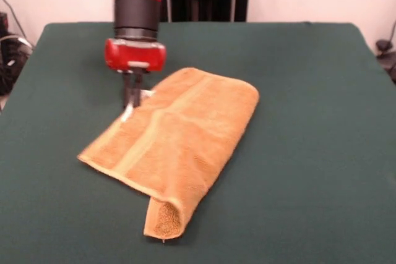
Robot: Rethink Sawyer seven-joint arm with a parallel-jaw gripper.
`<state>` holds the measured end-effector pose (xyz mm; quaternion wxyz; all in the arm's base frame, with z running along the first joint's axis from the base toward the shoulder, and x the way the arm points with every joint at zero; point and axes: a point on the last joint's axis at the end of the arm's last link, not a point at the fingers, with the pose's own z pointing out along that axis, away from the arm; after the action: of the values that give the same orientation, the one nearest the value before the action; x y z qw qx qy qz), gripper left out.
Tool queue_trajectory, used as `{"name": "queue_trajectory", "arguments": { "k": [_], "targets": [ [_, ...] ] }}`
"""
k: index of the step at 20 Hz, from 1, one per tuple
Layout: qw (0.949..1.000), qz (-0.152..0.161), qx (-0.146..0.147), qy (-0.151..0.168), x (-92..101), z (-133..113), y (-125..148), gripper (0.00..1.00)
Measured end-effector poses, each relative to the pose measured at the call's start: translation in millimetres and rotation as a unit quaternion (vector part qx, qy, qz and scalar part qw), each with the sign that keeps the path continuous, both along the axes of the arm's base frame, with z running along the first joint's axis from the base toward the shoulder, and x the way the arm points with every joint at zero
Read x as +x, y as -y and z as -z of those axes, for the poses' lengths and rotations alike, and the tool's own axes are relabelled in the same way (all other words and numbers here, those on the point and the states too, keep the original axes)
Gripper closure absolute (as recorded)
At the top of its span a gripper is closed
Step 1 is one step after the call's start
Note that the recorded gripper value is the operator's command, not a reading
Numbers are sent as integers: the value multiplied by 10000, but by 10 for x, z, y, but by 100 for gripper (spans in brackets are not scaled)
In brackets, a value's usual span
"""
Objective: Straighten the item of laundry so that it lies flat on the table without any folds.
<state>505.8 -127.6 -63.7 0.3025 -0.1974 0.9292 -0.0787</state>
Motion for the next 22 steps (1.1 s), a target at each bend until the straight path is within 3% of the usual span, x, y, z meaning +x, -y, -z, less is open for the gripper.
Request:
{"name": "queue_trajectory", "arguments": {
  "k": [5, 14, 22],
  "targets": [
    [9997, 90, -2, 229, -294, 16, 435, 100],
    [9977, 207, 8, 641, -529, 77, 495, 100],
    [9973, 298, -109, 667, -971, 68, 506, 100]
  ]
}}
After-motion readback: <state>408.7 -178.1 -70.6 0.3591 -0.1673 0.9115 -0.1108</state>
